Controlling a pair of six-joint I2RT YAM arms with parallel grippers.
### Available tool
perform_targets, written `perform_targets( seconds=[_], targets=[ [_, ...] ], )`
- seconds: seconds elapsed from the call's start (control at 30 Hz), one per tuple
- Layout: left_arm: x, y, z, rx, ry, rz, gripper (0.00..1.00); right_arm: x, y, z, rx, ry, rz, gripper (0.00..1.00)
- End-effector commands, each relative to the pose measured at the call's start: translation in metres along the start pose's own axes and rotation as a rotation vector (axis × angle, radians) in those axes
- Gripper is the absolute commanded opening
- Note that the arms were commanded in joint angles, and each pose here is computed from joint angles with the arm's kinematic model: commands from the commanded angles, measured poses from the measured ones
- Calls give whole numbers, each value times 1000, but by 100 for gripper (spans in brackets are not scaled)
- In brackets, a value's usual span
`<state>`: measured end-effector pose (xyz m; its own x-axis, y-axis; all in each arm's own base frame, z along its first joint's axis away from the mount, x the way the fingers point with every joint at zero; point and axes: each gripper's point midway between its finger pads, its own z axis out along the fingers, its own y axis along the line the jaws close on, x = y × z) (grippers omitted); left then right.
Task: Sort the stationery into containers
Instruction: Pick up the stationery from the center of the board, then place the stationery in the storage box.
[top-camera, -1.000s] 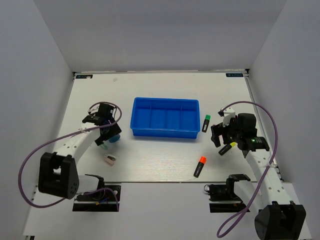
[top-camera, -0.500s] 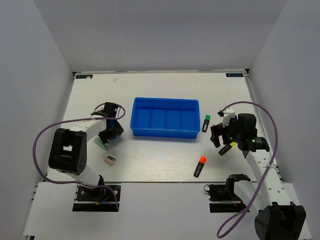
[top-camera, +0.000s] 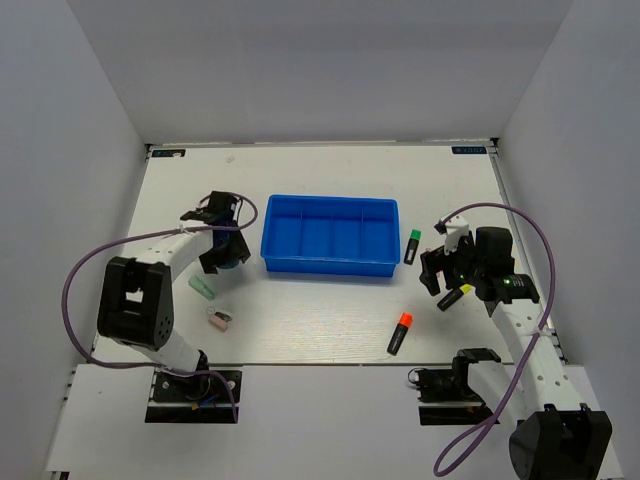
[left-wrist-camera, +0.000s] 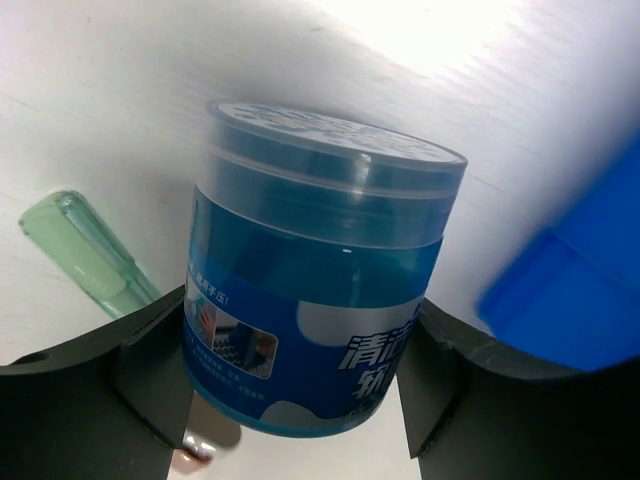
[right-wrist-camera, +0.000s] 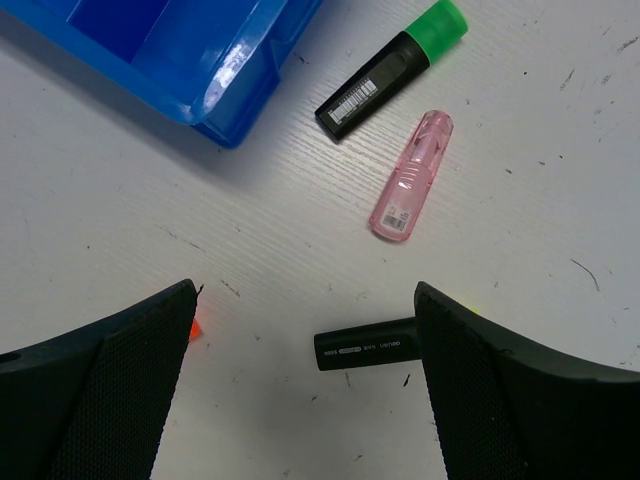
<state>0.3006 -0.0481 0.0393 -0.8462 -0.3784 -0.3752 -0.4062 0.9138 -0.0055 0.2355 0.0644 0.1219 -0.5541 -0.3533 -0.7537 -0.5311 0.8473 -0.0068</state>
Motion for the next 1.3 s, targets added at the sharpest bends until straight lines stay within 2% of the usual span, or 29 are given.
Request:
perform_targets(
  seconds=[0.0,0.27,0.4,0.5,0.6,0.8,1.03,1.1,1.13,1.27],
  targets=[
    [-36,-20,-60,126,-149,57,0,-4,3,-3,-18,-18,-11,90],
    [-63,-44,-124,230,-272,111,0,-4,4,-3,-21,-20,-9,90],
    [-67,-81,-150,351,-300,163,0,-5,4,-3,-22,-24,-9,90],
    [-55,-118,-148,442,-240,234,0,-5,4,-3,-21,-22,-7,90],
    [-50,-138,-149,474,-233,295,0,-5,4,-3,-19,-22,-9,90],
    [-48,-153,-112,403,-150,340,1,-5,5,-3,-25,-23,-7,90],
    [-45,-157,-87,342,-98,381,19,-3,6,-3,-29,-17,-6,90],
    [-42,-157,-81,332,-80,387,28,-4,5,-3,-28,-17,-4,90],
    [-40,-158,-79,330,-74,391,37,-4,5,-3,-25,-19,-8,90],
    [-33,-156,-72,315,-49,395,61,-3,5,-2,-25,-13,-3,90]
  ],
)
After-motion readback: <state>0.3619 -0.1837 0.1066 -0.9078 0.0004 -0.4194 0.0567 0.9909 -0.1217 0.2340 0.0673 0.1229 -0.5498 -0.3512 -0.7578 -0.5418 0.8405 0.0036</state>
